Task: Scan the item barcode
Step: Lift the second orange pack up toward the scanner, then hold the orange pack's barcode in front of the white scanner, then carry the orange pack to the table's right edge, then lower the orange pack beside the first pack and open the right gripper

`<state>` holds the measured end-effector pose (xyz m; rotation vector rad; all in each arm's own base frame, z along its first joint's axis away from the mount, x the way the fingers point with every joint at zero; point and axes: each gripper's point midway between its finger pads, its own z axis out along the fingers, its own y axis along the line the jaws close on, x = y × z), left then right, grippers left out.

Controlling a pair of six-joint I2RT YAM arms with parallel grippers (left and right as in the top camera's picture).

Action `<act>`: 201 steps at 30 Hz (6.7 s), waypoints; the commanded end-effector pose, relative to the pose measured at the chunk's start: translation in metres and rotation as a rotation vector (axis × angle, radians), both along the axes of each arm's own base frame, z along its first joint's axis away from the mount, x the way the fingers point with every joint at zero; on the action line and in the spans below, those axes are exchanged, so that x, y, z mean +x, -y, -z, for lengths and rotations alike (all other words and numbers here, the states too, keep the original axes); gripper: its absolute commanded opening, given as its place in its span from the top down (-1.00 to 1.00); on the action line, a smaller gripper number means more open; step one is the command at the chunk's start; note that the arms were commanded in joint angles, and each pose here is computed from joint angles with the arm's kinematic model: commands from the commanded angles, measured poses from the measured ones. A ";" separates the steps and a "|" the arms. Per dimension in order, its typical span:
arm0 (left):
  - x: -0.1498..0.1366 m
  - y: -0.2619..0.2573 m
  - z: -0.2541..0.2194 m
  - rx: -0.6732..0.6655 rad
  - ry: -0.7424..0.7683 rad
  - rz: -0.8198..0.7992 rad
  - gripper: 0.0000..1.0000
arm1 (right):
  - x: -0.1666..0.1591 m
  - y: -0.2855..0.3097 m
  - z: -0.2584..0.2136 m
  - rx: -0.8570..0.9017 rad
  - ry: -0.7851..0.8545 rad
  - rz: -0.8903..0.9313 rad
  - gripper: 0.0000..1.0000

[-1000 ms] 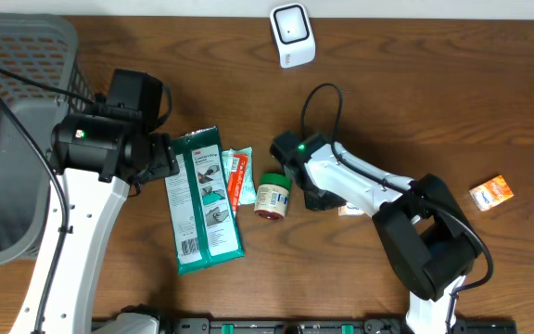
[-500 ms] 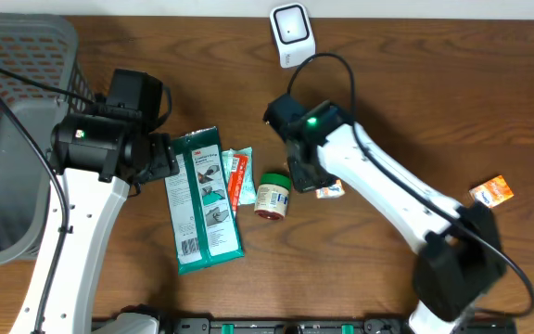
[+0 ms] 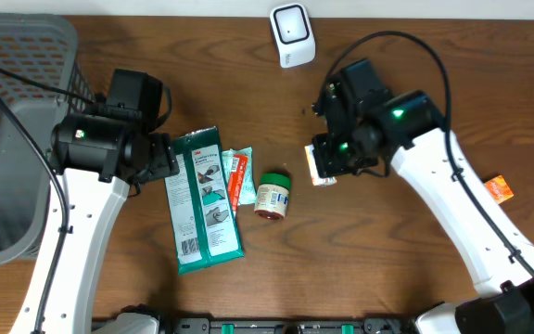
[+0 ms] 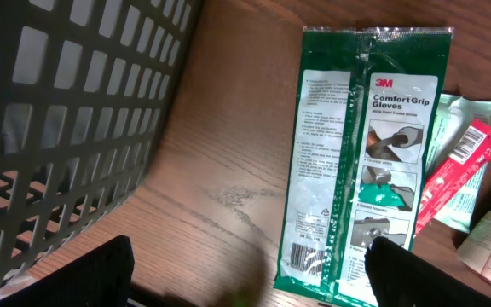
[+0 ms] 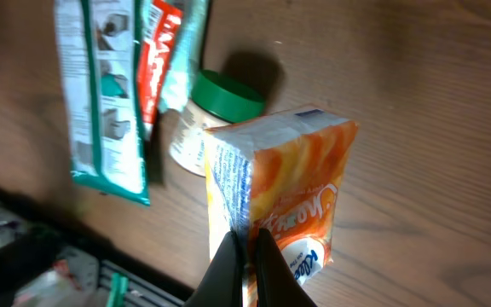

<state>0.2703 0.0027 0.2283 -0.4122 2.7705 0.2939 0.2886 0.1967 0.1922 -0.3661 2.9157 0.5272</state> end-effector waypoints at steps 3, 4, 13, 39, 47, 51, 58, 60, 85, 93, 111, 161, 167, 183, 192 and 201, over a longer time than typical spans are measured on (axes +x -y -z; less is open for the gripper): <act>0.000 -0.003 -0.001 0.014 0.001 -0.001 -0.75 | 0.001 -0.013 -0.026 0.220 -0.002 -0.095 0.98; 0.000 -0.003 -0.001 0.014 0.001 -0.001 -0.75 | 0.000 -0.015 -0.029 0.252 -0.002 -0.110 0.98; 0.000 -0.003 -0.001 0.014 0.000 -0.001 -0.75 | 0.005 -0.025 -0.048 0.409 0.001 -0.132 0.98; 0.000 -0.003 -0.001 0.014 0.001 -0.001 -0.75 | 0.164 -0.038 -0.179 0.905 0.256 0.202 0.97; 0.000 -0.003 -0.001 0.014 0.000 -0.001 -0.75 | 0.245 -0.059 -0.144 1.011 0.143 0.255 0.98; 0.000 -0.003 -0.001 0.014 0.000 -0.001 -0.75 | 0.288 -0.054 -0.102 1.063 0.110 0.345 0.98; 0.000 -0.003 -0.001 0.014 0.001 -0.001 -0.75 | 0.335 -0.040 -0.025 1.093 0.054 0.497 0.98; 0.000 -0.003 -0.001 0.014 0.000 -0.001 -0.75 | 0.345 -0.038 -0.004 1.084 0.067 0.525 0.98; 0.000 -0.003 -0.001 0.014 0.001 -0.001 -0.75 | 0.334 -0.011 -0.041 1.017 0.191 0.437 0.98; 0.000 -0.003 -0.001 0.014 0.000 -0.001 -0.75 | 0.249 0.026 -0.113 0.637 0.352 0.357 0.98; 0.000 -0.003 -0.001 0.014 0.001 -0.001 -0.75 | 0.072 0.177 0.013 -0.361 -0.132 0.458 0.98; 0.000 -0.003 -0.001 0.014 0.001 -0.001 -0.75 | 0.056 0.208 0.071 -0.452 0.105 0.698 0.81; 0.000 -0.003 -0.001 0.014 0.000 -0.001 -0.75 | 0.018 0.285 0.077 -0.569 -0.024 0.844 0.75; 0.000 -0.003 -0.001 0.014 0.001 -0.001 -0.75 | -0.002 0.338 0.158 -0.511 0.015 1.003 -0.58; 0.000 -0.003 -0.001 0.014 0.000 -0.001 -0.75 | 0.008 0.328 0.148 -0.444 0.011 0.954 -0.99; 0.000 -0.003 -0.001 0.014 0.001 -0.001 -0.75 | 0.002 0.324 0.107 -0.450 -0.082 0.936 -0.98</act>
